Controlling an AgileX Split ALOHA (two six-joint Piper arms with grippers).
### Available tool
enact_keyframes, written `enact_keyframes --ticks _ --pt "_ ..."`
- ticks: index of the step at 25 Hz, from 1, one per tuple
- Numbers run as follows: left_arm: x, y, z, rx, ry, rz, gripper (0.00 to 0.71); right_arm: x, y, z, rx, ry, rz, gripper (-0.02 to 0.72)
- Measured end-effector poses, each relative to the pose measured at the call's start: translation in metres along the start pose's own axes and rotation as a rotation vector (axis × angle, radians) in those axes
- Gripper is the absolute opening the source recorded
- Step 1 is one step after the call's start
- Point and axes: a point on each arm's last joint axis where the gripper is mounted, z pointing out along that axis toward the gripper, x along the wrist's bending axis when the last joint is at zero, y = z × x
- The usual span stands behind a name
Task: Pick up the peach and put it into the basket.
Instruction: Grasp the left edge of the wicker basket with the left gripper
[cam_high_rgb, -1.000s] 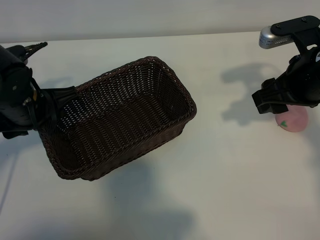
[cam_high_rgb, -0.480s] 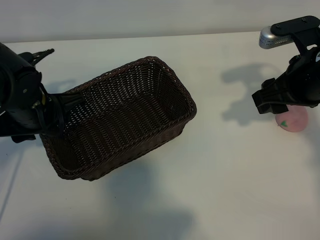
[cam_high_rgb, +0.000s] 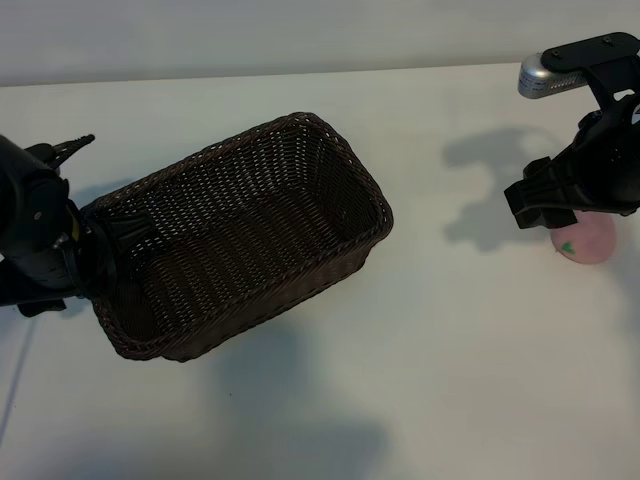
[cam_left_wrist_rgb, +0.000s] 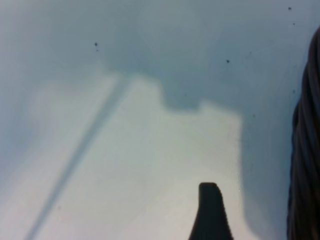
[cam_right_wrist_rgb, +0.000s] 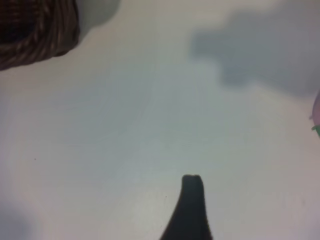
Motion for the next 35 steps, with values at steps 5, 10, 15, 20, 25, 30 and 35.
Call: enact_keyframes --ticks 5,10,15,20,25,30,35 --pt "-0.004 0.003 0.001 -0.025 -0.053 0.004 0.531 0.0 0.0 0.0 0.001 0.0 0.0 0.595" --pt "-0.008 0.005 0.014 -0.005 -0.067 0.012 0.531 0.0 0.0 0.0 0.002 0.0 0.0 0.595" --pt "-0.013 0.005 0.023 0.0 -0.081 0.015 0.531 0.0 0.0 0.0 0.002 0.0 0.0 0.595" --pt "-0.015 0.003 0.034 0.022 -0.063 0.023 0.531 0.0 0.0 0.0 0.002 0.0 -0.001 0.595" --pt "-0.016 0.003 0.036 0.024 -0.064 0.025 0.527 0.0 0.0 0.0 0.002 -0.001 -0.001 0.595" --pt "-0.016 0.003 0.036 0.023 -0.065 0.025 0.399 0.0 0.0 0.0 0.002 -0.002 -0.002 0.595" --pt "-0.017 0.003 0.036 0.015 -0.079 0.021 0.271 0.0 0.0 0.0 0.002 -0.002 -0.002 0.595"
